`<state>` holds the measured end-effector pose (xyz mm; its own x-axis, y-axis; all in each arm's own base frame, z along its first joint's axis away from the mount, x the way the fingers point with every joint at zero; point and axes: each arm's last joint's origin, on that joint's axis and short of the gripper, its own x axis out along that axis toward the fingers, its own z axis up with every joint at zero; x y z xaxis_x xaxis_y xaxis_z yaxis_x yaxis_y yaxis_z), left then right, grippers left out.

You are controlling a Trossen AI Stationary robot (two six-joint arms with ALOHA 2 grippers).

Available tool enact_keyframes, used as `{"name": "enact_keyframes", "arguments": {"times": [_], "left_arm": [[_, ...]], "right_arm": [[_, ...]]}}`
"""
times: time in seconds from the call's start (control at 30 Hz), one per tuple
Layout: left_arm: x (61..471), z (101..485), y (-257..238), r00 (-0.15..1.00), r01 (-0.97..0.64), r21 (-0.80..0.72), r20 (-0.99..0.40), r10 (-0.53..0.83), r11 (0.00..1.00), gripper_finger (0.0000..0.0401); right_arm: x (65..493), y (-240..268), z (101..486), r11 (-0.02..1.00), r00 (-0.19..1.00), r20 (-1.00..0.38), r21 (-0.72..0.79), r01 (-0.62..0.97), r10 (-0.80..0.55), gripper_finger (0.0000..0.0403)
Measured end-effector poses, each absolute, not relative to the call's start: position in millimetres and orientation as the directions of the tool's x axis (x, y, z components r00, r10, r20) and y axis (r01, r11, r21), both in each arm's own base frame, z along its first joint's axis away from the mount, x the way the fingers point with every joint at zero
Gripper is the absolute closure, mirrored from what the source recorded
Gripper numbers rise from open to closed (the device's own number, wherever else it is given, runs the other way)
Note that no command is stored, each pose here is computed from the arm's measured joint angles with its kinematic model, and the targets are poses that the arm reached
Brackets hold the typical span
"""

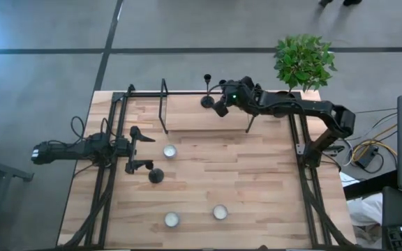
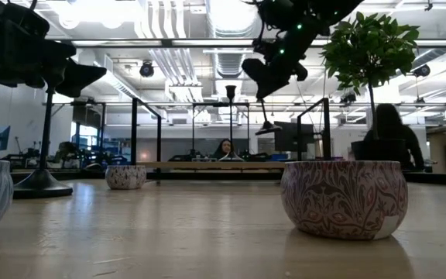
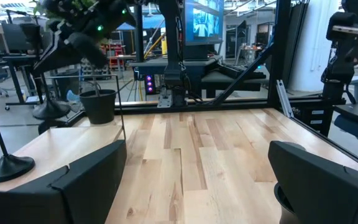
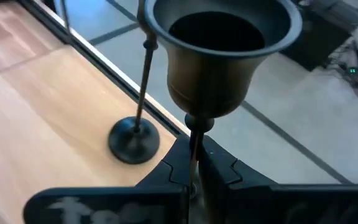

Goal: Pick & Place candle stick holders
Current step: Put the right black candle holder on the shelf

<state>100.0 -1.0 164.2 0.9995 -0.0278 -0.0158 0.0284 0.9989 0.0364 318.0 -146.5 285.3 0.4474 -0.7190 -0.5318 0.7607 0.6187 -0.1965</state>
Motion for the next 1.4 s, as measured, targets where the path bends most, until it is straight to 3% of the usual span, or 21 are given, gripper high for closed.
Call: {"name": "enact_keyframes", "arguments": {"times": [0.2, 0.4, 0.53, 1.0, 1.4], "left_arm": [[100.0, 164.2, -1.0, 0.999, 0.028, 0.036, -0.016, -0.027, 0.999, 0.0002], [100.0, 164.2, -0.9, 1.0, 0.027, 0.036, -0.016, -0.027, 0.999, 0.0002], [100.0, 164.2, -0.9, 1.0, 0.027, 0.036, -0.016, -0.027, 0.999, 0.0002], [100.0, 164.2, -0.9, 1.0, 0.027, 0.036, -0.016, -0.027, 0.999, 0.0002], [100.0, 164.2, -1.0, 0.999, 0.029, 0.036, -0.016, -0.028, 0.999, 0.0002]], "right_arm": [[295.1, -146.1, 289.6, 0.559, 0.45, -0.514, -0.071, 0.826, -0.73, 0.0394], [286.5, -121.3, 292.7, 0.313, 0.309, -0.381, 0.053, 0.948, -0.871, 0.0394], [294.7, -110.9, 288.0, 0.246, 0.252, -0.351, 0.063, 0.967, -0.902, 0.0394], [327.9, -136.8, 249.8, 0.207, 0.188, -0.43, 0.003, 0.978, -0.883, 0.0394], [328.5, -142.6, 249.7, 0.251, 0.231, -0.439, 0.013, 0.968, -0.868, 0.0394]]}}
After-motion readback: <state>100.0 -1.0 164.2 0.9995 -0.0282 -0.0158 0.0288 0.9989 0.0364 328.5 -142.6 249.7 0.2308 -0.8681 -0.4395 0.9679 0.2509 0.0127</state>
